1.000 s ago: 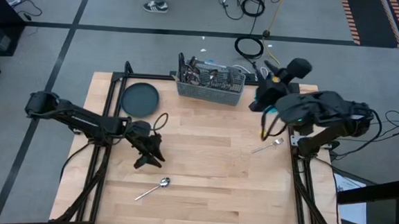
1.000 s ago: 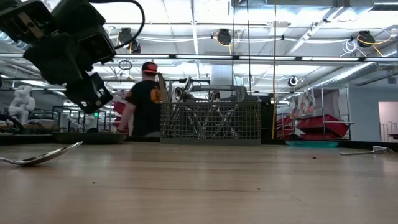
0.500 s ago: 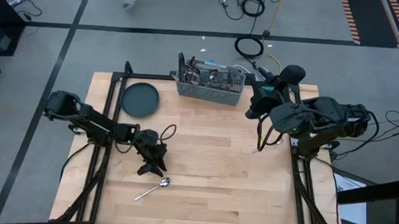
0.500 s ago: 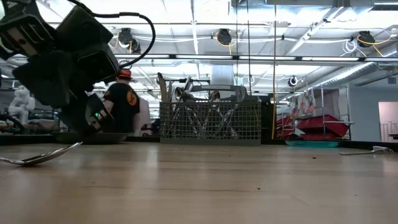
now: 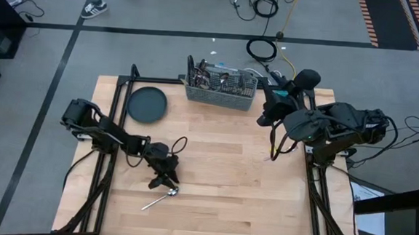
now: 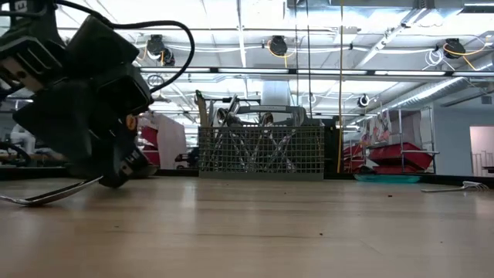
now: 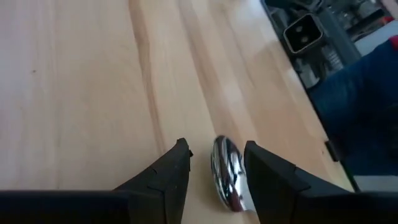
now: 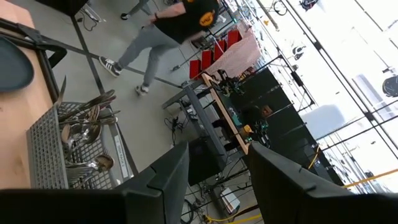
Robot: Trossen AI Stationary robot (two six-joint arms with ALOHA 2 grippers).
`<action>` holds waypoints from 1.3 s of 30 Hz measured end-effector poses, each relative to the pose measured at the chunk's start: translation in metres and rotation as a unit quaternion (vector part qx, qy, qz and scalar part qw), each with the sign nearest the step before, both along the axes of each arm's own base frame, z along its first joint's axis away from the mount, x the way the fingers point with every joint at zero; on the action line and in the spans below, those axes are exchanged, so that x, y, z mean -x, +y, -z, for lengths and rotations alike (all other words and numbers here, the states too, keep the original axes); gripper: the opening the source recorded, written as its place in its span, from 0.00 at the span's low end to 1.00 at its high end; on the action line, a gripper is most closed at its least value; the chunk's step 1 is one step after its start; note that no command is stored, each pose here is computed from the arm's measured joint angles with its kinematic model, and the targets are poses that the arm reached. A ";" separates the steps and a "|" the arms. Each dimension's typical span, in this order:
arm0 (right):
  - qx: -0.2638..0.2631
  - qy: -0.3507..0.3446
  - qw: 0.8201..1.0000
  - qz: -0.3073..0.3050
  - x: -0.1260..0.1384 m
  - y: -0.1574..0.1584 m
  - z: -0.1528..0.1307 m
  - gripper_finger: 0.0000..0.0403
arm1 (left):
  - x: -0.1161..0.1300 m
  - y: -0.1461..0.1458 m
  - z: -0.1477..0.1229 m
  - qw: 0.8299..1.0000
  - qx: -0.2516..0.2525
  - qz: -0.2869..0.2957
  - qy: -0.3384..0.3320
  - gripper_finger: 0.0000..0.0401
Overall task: Sort silverware
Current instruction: Put the spoon into the silverware basket
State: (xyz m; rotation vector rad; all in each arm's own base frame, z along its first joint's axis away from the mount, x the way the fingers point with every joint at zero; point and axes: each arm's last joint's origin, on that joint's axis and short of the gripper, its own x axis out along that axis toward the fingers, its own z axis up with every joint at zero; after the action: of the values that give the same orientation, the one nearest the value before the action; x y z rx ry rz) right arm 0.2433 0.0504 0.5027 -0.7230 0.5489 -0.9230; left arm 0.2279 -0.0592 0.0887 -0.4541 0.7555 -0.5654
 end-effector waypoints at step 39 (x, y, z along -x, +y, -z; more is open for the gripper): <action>0.002 0.001 1.000 -0.001 0.000 0.000 -0.001 0.38 | 0.001 -0.006 0.017 0.998 -0.041 0.035 -0.010 0.31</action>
State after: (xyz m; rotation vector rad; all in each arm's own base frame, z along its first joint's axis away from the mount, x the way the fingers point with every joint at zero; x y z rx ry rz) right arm 0.2437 0.0504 0.5038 -0.7283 0.5475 -0.9220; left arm 0.2268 -0.0649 0.0713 -0.3468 0.7745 -0.6022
